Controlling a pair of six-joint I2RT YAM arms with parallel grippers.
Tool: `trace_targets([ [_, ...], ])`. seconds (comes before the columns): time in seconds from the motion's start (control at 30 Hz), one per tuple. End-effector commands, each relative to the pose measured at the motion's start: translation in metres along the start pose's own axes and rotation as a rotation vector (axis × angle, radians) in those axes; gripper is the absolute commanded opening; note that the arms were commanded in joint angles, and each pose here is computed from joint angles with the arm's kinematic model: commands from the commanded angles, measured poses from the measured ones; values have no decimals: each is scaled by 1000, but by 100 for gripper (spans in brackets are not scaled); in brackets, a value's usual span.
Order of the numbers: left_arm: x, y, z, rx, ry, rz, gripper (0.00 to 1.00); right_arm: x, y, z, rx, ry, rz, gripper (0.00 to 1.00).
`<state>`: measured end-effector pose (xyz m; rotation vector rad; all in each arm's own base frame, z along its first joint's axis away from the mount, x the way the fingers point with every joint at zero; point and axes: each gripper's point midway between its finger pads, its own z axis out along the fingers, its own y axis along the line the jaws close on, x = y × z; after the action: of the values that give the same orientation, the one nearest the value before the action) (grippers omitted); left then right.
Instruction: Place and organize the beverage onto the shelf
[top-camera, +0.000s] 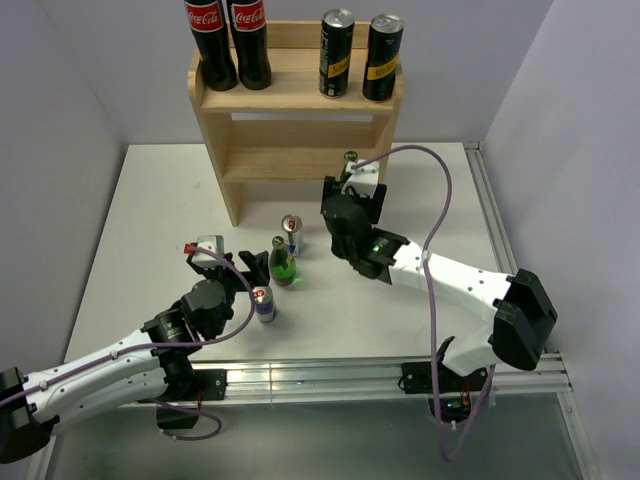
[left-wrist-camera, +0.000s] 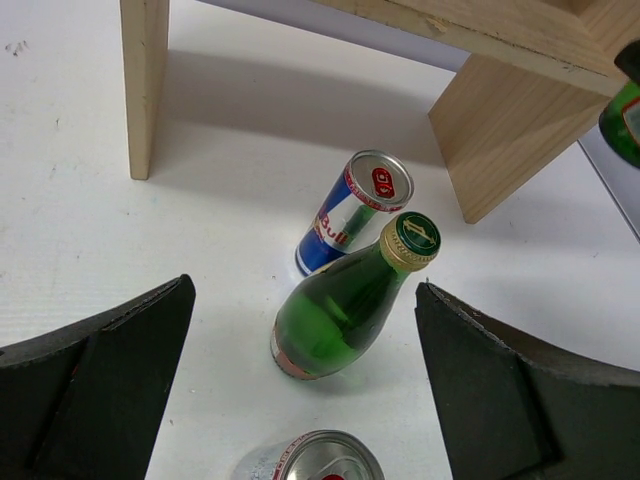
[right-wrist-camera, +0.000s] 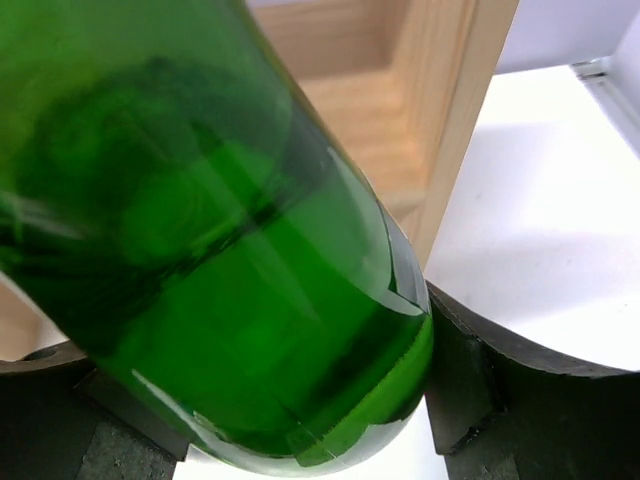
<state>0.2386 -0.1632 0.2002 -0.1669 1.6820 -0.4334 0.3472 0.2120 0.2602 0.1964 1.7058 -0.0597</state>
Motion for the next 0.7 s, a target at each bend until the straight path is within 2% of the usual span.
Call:
trace_targets([
  [0.0, -4, 3, -1, -11, -11, -12, 99, -69, 6, 18, 10, -119, 142, 0],
  [0.23, -4, 3, -1, -12, -13, -11, 99, -89, 9, 44, 24, -145, 141, 0],
  [0.67, -4, 4, -1, -17, -12, -12, 99, -94, 14, 88, 58, -155, 161, 0],
])
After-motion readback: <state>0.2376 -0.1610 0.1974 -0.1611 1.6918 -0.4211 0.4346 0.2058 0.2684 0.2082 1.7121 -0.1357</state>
